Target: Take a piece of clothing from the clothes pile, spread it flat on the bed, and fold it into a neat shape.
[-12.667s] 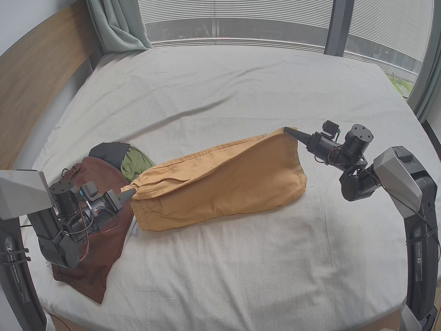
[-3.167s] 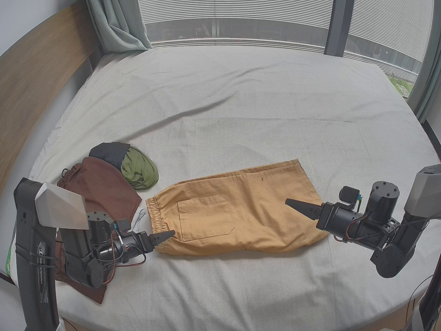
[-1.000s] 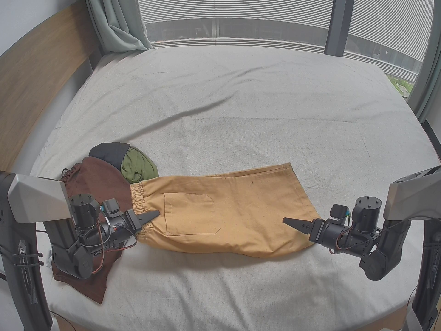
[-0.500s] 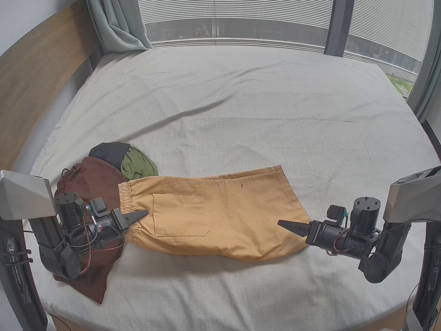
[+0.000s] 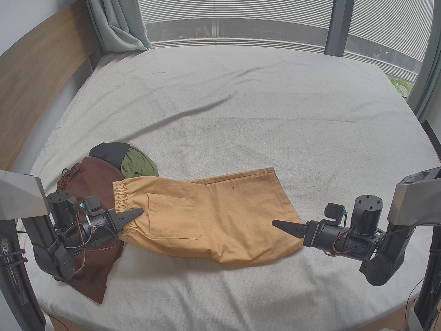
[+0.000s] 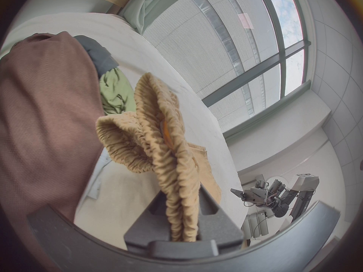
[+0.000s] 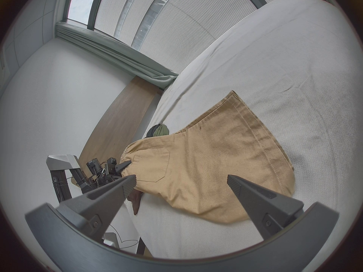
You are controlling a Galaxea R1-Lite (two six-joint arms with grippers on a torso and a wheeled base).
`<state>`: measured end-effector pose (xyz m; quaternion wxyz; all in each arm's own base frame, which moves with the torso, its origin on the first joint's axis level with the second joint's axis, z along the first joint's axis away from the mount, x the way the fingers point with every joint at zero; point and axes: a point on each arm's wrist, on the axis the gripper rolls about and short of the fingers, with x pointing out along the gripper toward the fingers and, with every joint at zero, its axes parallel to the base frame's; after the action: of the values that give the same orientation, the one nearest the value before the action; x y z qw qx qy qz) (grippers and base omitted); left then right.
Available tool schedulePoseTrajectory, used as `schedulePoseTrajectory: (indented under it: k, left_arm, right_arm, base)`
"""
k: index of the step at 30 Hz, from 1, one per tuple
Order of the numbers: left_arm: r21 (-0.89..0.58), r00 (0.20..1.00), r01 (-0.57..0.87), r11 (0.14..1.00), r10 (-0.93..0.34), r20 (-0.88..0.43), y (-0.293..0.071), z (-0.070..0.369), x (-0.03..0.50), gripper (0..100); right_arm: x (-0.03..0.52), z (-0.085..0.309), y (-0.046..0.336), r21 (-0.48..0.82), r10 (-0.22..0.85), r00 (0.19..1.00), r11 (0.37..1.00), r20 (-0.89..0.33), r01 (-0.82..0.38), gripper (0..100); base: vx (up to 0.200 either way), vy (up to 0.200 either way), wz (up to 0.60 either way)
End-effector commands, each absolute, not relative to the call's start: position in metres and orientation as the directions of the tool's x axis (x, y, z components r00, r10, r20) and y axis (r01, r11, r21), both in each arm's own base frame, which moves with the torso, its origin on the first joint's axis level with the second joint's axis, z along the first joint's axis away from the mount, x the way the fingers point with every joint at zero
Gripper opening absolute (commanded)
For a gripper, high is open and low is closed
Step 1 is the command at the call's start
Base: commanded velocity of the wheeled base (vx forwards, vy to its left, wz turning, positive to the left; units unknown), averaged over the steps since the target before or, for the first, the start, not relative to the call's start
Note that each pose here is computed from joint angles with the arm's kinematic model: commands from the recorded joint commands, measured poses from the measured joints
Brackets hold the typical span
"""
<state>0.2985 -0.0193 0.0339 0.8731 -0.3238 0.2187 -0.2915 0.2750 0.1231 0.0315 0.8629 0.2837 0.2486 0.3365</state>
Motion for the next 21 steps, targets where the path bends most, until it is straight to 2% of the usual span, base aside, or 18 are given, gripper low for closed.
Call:
schedulePoseTrajectory:
  k: [1,10,21]
  left_arm:
    - [-0.684,0.711,0.411,0.602,-0.682,-0.173,-0.035,0.038,0.302,0]
    - [-0.644,0.732,0.449,0.62,-0.668,-0.133,-0.076,0.046,0.314,0]
    - [-0.645,0.7,0.5,0.578,-0.708,-0.091,-0.112,0.05,0.322,0]
  right_arm:
    - [0.274,0.038,0.123,0.654,0.724,0.653,0.607,-0.22,-0.452,100]
    - [0.274,0.042,0.122,0.651,0.724,0.658,0.604,-0.207,-0.46,100]
    - [0.275,0.046,0.12,0.649,0.72,0.667,0.604,-0.195,-0.463,100]
  base:
    - [0.0,0.0,0.0]
    - [0.0,0.0,0.0]
    - [0.0,0.0,0.0]
